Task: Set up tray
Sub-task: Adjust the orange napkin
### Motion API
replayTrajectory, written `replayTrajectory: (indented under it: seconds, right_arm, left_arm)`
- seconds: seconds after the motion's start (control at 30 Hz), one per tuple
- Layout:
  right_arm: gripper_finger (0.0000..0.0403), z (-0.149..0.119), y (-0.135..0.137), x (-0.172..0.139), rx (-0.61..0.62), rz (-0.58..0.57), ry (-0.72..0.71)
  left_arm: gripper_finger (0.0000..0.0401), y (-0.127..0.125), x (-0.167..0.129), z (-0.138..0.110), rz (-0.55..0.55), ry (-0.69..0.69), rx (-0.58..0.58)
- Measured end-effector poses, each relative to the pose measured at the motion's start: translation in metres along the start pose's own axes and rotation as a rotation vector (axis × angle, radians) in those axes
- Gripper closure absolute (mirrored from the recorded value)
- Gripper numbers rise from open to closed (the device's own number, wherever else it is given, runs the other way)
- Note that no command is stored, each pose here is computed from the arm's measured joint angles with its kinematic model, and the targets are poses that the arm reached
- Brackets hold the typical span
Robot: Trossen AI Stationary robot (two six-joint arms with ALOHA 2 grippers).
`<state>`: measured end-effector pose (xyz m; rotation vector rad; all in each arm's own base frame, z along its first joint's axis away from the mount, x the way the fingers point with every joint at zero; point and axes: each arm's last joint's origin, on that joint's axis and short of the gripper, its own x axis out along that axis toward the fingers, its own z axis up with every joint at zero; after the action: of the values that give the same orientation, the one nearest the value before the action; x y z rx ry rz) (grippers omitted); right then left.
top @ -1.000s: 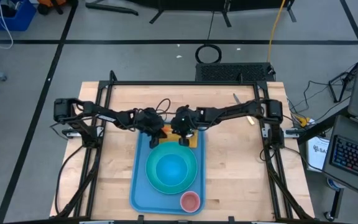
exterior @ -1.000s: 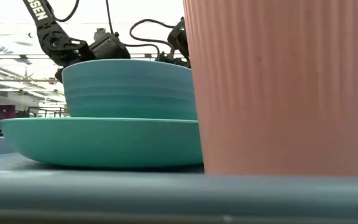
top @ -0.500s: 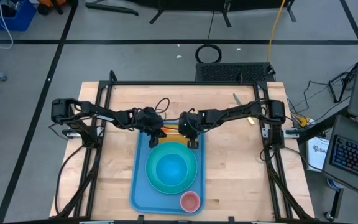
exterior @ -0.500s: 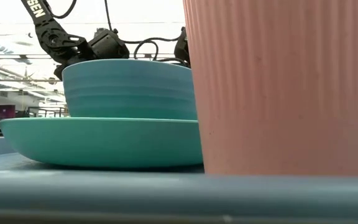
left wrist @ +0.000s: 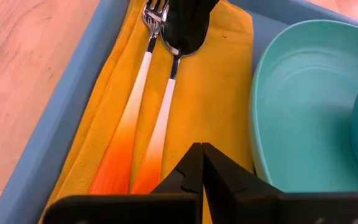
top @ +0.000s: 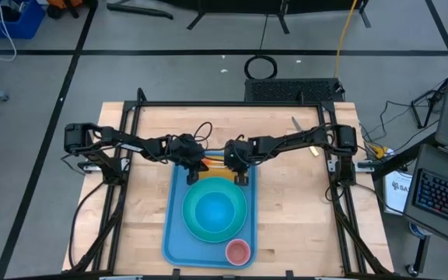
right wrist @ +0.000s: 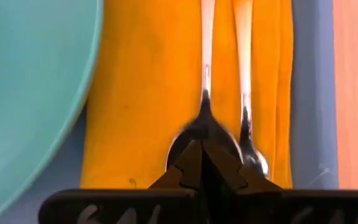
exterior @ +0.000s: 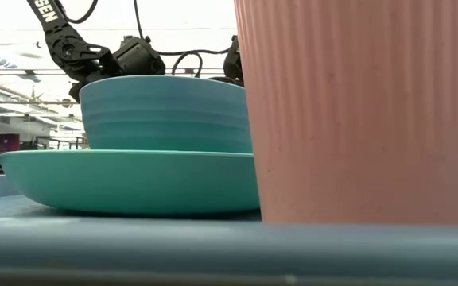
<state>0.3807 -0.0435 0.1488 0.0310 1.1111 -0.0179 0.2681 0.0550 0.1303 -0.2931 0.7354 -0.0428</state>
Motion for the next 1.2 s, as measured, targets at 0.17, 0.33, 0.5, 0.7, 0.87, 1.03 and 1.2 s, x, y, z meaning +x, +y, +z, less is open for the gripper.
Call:
replayTrajectory:
  seconds: [0.17,0.33,0.5,0.7,0.87,1.03,1.2]
  right_arm:
    - [0.0403,-0.0001,0.0004,-0.0001,0.006,0.003,0.001]
    - [0.0403,0.0004,0.0021,-0.0001,0.009,0.061,-0.006]
    - [0.0403,0.0014,0.0029,-0.0002,0.025,0.078,-0.016]
    - [0.0403,0.0035,0.0061,-0.0002,0.013,0.118,-0.038]
    - [0.0403,0.0038,0.0054,0.0001,-0.008,0.050,-0.038]
    - [0.0403,0.0035,0.0049,-0.0011,-0.016,-0.008,-0.031]
    - [0.0403,0.0033,0.0049,-0.0010,-0.020,-0.022,-0.029]
  left_arm:
    - [0.0380,0.0000,-0.0001,0.0005,0.002,-0.003,0.000]
    - [0.0377,0.0000,-0.0001,0.0006,0.002,-0.004,0.000]
    - [0.0396,-0.0001,-0.0001,0.0008,0.002,-0.006,-0.003]
    - [0.0383,-0.0001,-0.0001,0.0008,0.002,-0.006,-0.003]
    - [0.0372,-0.0001,-0.0001,0.0007,0.002,-0.005,-0.003]
    - [0.0371,-0.0001,-0.0001,0.0007,0.002,-0.005,-0.007]
    - [0.0370,-0.0001,-0.0001,0.0007,0.002,-0.005,-0.007]
